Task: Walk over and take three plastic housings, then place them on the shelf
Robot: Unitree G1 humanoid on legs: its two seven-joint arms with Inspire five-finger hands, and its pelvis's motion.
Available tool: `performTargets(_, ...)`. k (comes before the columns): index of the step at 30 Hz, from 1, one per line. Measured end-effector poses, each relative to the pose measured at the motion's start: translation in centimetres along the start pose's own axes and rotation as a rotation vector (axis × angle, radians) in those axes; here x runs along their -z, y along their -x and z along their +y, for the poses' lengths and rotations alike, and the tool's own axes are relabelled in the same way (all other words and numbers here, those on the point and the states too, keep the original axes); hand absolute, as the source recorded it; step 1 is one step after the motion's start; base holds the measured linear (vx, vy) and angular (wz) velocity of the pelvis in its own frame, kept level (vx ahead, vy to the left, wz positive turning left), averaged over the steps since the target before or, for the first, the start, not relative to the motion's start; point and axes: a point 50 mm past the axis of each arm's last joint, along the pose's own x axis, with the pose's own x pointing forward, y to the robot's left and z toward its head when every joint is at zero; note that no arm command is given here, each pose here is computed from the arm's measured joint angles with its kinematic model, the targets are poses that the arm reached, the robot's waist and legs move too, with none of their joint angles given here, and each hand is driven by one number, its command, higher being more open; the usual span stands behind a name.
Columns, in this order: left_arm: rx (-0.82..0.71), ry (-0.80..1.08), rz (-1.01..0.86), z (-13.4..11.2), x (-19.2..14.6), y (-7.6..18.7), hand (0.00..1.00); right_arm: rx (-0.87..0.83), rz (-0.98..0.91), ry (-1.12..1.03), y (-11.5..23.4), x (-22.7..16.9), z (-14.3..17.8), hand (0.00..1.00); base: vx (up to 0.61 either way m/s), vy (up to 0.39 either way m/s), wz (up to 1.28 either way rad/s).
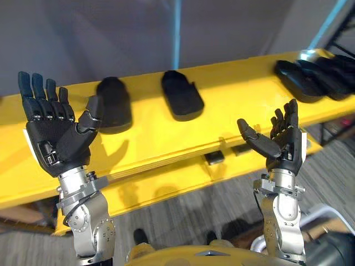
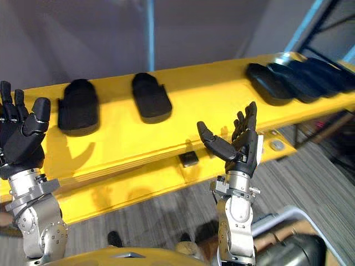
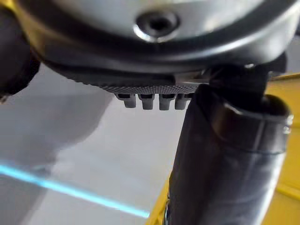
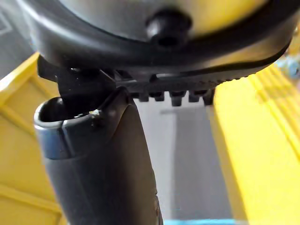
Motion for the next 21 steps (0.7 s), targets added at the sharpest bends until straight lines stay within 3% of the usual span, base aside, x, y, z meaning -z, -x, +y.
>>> performTargets(6, -0.144, 0.019, 0.034, 0.8, 0.9, 0.3, 1.00, -0.073, 0.017, -0.017, 0.4, 0.2, -0.4, 1.00, 0.06, -0.050, -1.19)
performTargets(11, -0.177, 0.035, 0.031, 0.8, 0.9, 0.7, 1.00, -0.112, -0.070, -0.115, 0.1, -0.9, -0.9, 1.00, 0.11, -0.009, -0.78)
performTargets(17, -0.203, -0.043, -0.033, 1.2, -0.4, 0.5, 1.00, -0.200, -0.070, -0.225, 0.1, -0.8, 1.8, 1.00, 0.01, 0.075, -0.37)
performTargets(21, -0.183, 0.003, -0.143, 0.5, -2.4, 0.2, 1.00, -0.247, -0.114, -0.294, 0.4, -2.0, 3.7, 1.00, -0.10, 0.110, -0.02)
